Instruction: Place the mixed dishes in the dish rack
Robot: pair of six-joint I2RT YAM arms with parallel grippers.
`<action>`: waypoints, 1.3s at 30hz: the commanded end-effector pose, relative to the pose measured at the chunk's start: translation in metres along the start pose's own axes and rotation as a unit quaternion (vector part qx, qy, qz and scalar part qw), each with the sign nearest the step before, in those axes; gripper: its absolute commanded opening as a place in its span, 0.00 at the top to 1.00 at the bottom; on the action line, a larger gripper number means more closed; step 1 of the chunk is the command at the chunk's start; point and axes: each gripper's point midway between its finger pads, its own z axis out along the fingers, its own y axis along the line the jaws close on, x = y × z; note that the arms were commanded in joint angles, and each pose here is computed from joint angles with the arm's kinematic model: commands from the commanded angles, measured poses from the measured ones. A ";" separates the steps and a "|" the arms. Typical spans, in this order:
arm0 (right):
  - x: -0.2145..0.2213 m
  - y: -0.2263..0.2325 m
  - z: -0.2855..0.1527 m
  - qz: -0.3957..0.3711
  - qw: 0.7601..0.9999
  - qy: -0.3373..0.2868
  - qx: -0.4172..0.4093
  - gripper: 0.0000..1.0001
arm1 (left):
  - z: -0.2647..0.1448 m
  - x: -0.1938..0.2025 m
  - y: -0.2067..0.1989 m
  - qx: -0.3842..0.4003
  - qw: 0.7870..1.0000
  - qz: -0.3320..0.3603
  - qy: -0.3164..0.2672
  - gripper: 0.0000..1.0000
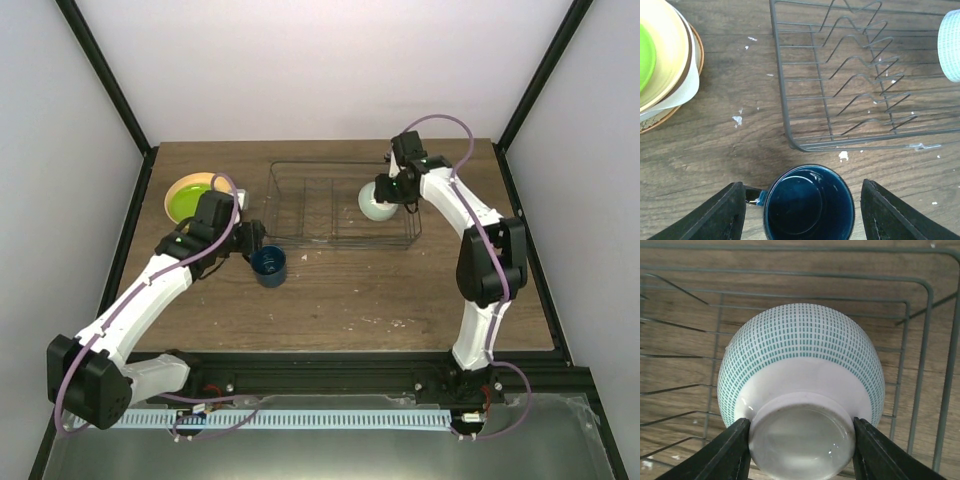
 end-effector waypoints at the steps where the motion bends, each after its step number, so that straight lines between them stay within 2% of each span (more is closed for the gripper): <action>1: -0.019 -0.004 -0.013 -0.012 0.999 -0.014 0.038 0.57 | 0.000 0.007 0.009 -0.021 1.000 0.013 0.009 0.36; 16: -0.018 -0.020 0.022 -0.033 0.995 0.038 0.085 0.56 | 0.013 0.012 0.011 -0.027 0.999 0.025 0.033 0.36; 26: -0.020 -0.031 0.029 -0.038 0.992 0.040 0.111 0.54 | 0.016 0.011 0.011 -0.030 0.998 0.028 0.036 0.35; 29: -0.019 -0.032 0.032 -0.040 0.992 0.041 0.109 0.50 | 0.018 0.012 0.012 -0.032 0.998 0.028 0.041 0.35; 36: -0.021 -0.031 0.031 -0.043 0.993 0.032 0.106 0.30 | 0.020 0.018 0.014 -0.036 0.998 0.030 0.052 0.35; 39: -0.023 -0.031 0.026 -0.045 0.993 0.027 0.108 0.27 | 0.021 0.021 0.015 -0.037 0.997 0.033 0.056 0.35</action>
